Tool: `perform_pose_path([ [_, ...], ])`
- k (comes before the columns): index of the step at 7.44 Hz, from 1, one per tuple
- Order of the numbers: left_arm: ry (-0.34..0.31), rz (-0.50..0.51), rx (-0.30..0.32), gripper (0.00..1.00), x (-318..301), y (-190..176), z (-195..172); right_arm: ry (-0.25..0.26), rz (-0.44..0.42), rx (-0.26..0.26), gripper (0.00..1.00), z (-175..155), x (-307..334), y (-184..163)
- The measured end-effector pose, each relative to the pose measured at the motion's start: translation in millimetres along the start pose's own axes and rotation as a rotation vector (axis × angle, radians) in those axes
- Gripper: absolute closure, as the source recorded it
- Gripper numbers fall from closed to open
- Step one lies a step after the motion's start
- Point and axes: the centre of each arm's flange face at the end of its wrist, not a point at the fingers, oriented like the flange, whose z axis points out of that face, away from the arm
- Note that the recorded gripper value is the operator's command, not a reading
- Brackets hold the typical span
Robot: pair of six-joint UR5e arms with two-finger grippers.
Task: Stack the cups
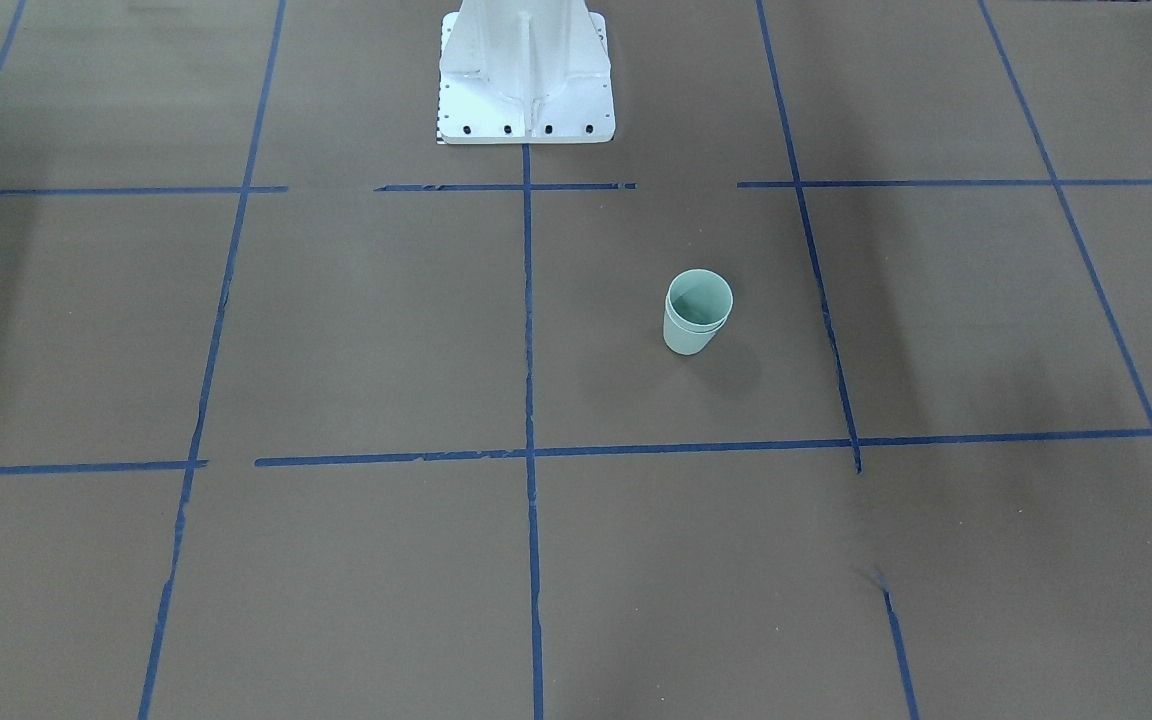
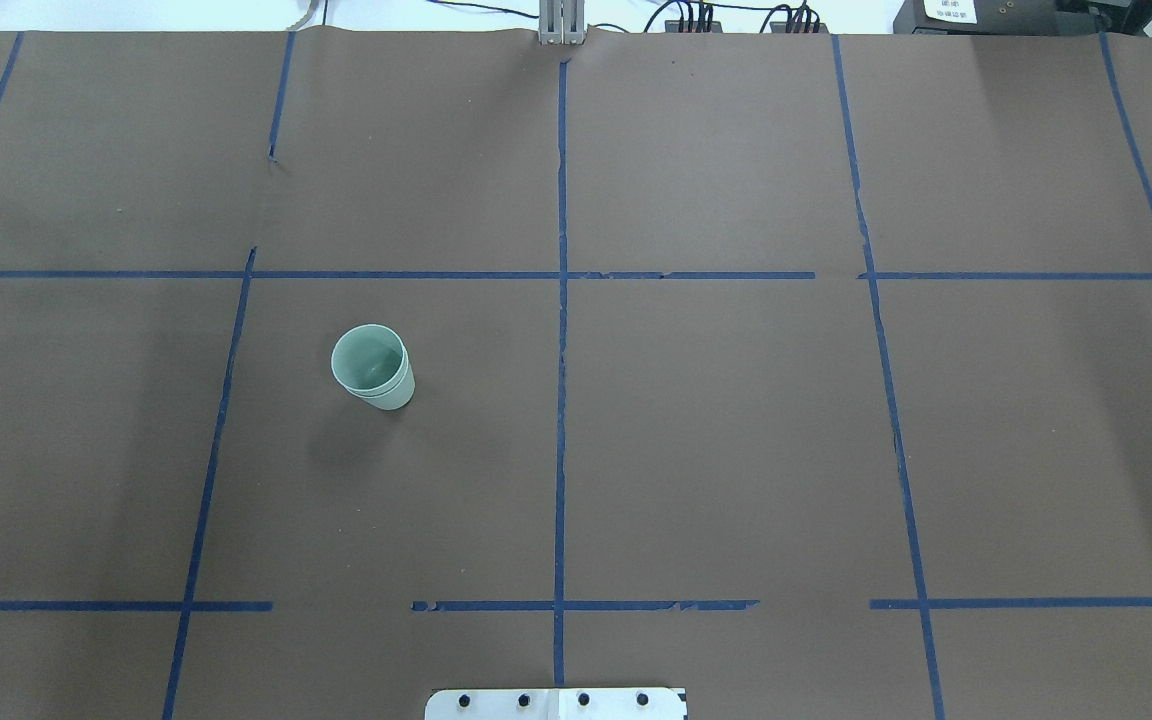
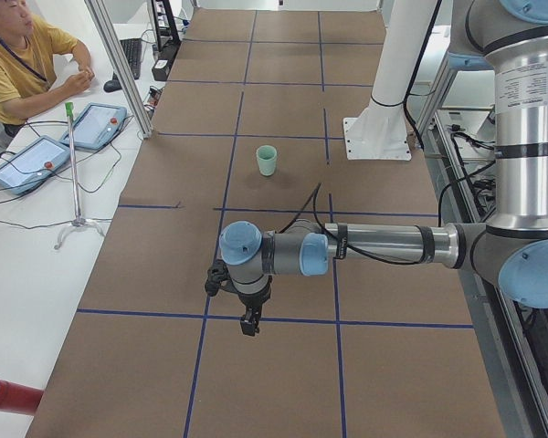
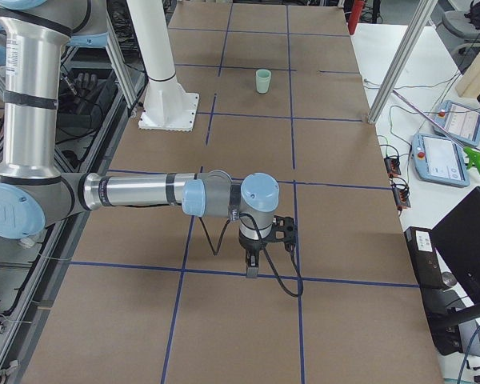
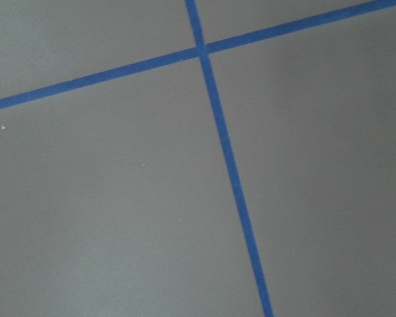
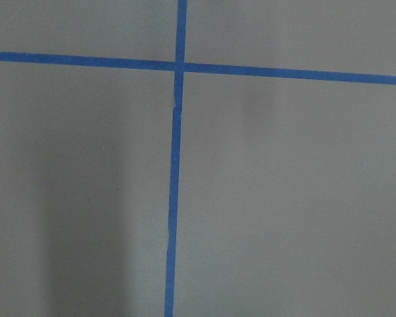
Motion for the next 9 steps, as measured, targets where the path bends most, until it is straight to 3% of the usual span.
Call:
perform_pose_path([
  [3, 0.038, -0.049, -0.007, 0.00, -11.6, 12.8, -1.3, 0.000, -0.001, 0.000, 0.00, 0.1, -0.2, -0.1],
  [9, 0.038, -0.034, -0.001, 0.00, -11.0, 14.7, -2.5, 0.000, -0.001, 0.000, 0.00, 0.1, -0.3, -0.1],
])
